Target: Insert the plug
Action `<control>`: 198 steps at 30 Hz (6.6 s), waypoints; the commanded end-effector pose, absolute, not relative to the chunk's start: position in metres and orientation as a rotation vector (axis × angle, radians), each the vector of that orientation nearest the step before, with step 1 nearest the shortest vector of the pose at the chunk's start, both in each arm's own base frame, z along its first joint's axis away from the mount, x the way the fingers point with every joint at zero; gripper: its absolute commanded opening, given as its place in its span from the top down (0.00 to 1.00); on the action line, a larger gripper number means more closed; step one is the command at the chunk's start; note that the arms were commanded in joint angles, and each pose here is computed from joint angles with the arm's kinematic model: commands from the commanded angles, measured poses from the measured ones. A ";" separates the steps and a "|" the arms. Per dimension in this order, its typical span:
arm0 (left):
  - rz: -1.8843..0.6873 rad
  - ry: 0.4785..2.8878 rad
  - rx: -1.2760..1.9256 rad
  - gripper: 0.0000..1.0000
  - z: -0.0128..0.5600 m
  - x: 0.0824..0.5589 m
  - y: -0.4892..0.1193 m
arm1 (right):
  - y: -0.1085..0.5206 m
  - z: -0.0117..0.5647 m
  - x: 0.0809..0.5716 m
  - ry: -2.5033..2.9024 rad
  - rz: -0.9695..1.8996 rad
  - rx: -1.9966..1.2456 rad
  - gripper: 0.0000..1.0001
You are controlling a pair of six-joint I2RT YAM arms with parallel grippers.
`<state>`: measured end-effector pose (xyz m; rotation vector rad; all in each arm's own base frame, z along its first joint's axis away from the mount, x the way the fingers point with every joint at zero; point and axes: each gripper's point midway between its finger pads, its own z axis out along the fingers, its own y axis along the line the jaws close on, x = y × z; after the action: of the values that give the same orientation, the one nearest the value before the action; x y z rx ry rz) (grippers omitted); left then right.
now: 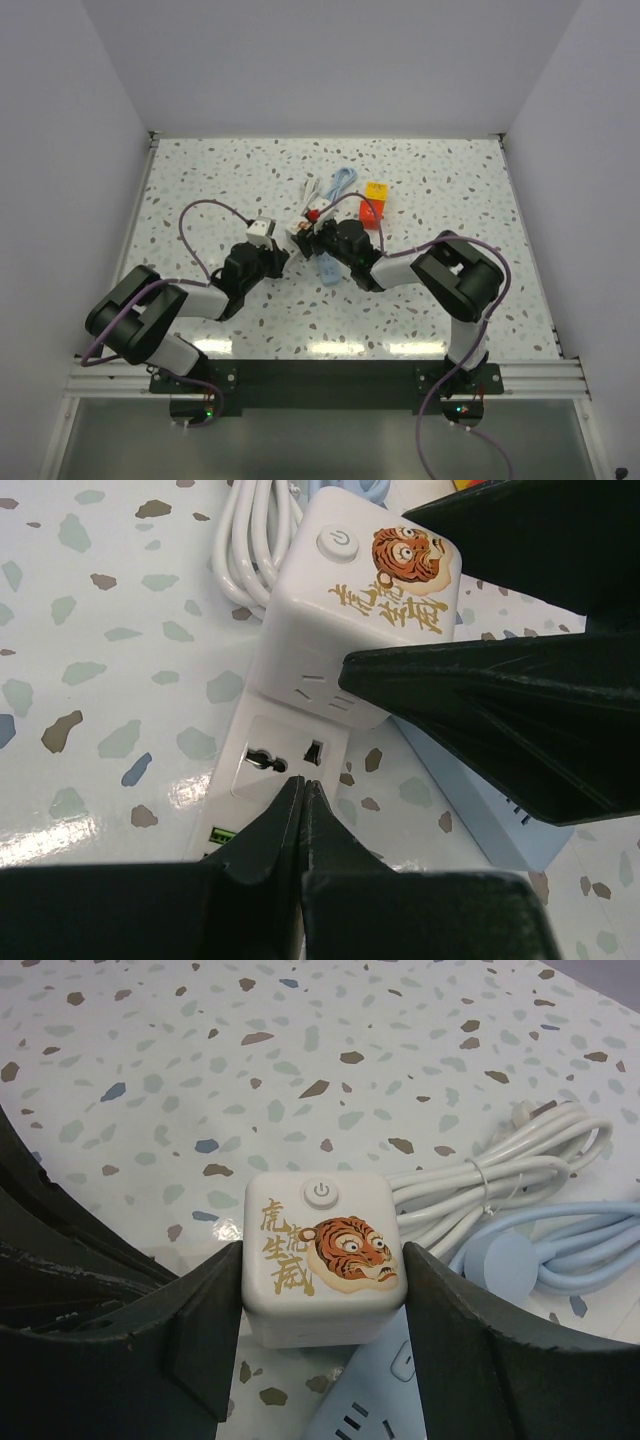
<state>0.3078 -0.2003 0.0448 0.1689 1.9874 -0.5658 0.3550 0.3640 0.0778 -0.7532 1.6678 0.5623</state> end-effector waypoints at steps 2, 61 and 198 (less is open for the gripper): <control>-0.484 2.185 0.198 1.00 -0.003 0.280 -0.184 | 0.265 -0.103 0.254 2.348 0.305 -0.940 0.85; -0.517 2.205 0.165 1.00 -0.011 0.288 -0.176 | 0.218 -0.189 0.134 2.647 0.138 -1.031 0.90; -0.634 1.753 0.159 0.29 0.157 0.309 -0.165 | 0.217 0.140 0.388 2.019 0.410 -0.460 0.99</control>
<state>0.3172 -0.1468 0.1334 0.0436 1.8436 -0.5376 0.4008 0.1906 0.0761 -0.3021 2.1940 0.2185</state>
